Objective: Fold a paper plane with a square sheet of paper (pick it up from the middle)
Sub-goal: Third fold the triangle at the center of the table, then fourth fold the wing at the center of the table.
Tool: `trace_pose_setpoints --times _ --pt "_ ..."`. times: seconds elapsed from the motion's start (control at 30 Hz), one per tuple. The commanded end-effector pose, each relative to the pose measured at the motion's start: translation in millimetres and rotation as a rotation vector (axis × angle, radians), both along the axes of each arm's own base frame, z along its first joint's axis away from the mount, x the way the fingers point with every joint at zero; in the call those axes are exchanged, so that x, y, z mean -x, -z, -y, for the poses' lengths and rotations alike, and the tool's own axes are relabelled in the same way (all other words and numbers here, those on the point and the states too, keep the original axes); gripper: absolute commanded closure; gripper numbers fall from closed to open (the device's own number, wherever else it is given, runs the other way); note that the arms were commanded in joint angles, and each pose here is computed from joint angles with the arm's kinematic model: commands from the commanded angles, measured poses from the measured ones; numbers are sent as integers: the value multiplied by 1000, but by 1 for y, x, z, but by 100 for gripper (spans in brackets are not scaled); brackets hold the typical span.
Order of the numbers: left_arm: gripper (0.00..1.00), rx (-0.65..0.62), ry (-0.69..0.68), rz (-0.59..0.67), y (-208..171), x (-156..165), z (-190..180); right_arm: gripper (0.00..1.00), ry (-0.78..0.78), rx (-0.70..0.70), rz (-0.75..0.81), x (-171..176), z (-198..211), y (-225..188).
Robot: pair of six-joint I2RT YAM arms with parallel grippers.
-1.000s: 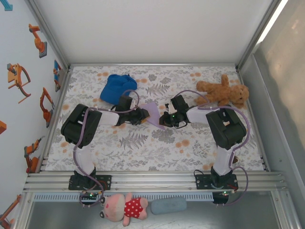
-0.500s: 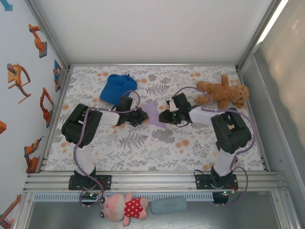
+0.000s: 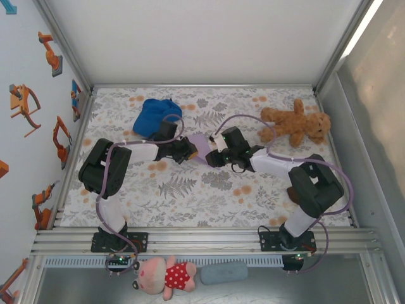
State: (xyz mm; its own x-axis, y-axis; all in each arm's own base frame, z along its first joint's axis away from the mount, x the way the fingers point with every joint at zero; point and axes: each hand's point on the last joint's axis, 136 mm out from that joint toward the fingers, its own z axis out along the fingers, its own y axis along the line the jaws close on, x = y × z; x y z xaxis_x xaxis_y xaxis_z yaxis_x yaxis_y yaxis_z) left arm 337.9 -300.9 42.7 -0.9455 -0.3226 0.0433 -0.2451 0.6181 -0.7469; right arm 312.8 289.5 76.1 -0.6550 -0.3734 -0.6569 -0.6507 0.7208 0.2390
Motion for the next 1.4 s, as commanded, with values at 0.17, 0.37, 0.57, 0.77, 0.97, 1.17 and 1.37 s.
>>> trace_pose_setpoints --times 0.17,0.37,0.57,0.77,0.97,1.17,1.37 --pt "90 -13 -48 -69 -16 0 -5 61 -85 164 179 -5 -14 17" --pt "90 -2 -55 -78 -23 -1 -3 62 -117 185 193 -6 -22 26" --pt "90 7 -65 -94 -24 -2 -2 61 -131 186 188 -5 -25 32" --pt "90 16 -68 -107 -24 0 -4 62 -124 202 185 -7 -23 38" --pt "90 15 -71 -117 -24 2 -6 67 -132 210 183 -6 -24 41" --pt "90 22 -68 -129 -22 4 -5 74 -141 218 186 -8 -26 41" --pt "89 16 -71 -135 -21 4 -7 82 -150 218 183 -6 -26 41"
